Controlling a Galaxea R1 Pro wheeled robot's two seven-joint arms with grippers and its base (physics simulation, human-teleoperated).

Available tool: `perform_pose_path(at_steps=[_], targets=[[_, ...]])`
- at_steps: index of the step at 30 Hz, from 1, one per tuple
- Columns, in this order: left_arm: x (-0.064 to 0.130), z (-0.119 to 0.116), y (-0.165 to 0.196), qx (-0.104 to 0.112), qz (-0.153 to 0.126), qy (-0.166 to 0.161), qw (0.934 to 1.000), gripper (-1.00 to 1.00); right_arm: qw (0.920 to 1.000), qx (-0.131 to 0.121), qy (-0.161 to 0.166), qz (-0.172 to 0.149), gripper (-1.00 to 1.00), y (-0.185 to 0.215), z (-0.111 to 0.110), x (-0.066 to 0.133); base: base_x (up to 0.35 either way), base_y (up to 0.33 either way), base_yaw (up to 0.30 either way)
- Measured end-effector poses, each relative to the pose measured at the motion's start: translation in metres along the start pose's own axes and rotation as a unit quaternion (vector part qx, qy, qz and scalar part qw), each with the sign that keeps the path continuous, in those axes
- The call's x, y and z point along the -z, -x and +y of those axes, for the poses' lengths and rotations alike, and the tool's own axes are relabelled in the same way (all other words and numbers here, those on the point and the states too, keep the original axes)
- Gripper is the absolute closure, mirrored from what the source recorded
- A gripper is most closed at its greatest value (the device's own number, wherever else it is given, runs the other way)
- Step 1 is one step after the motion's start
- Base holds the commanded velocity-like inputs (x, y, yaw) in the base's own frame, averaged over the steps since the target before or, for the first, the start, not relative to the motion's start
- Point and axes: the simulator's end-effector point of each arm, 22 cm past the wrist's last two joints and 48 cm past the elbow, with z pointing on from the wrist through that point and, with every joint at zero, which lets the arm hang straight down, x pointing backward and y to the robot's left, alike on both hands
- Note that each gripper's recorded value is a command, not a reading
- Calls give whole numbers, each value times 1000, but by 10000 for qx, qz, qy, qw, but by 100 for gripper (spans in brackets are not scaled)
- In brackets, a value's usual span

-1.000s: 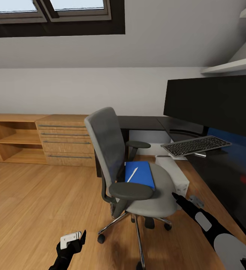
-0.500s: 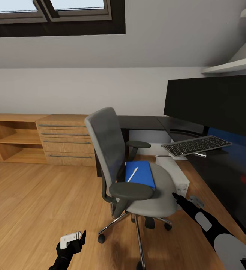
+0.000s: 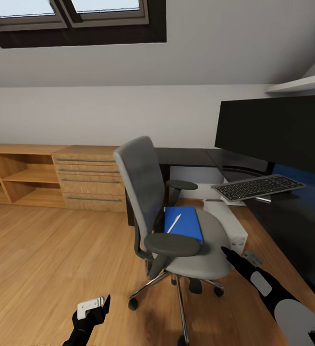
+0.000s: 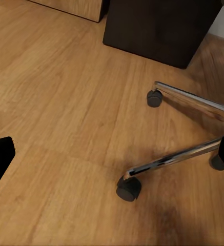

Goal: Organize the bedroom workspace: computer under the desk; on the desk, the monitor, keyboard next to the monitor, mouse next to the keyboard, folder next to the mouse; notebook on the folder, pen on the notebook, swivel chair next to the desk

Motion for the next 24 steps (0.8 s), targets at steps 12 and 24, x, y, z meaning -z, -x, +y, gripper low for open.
perform_pose_path(at_steps=[12,24], targets=[[0,-1,-2,8,21,-1,10000,-100,10000,-30,7,-14,-100,1,0,-1,0,0,85],[0,-1,-3,9,29,0,10000,-100,10000,-18,14,-10,-100,0,1,-1,0,0,97]])
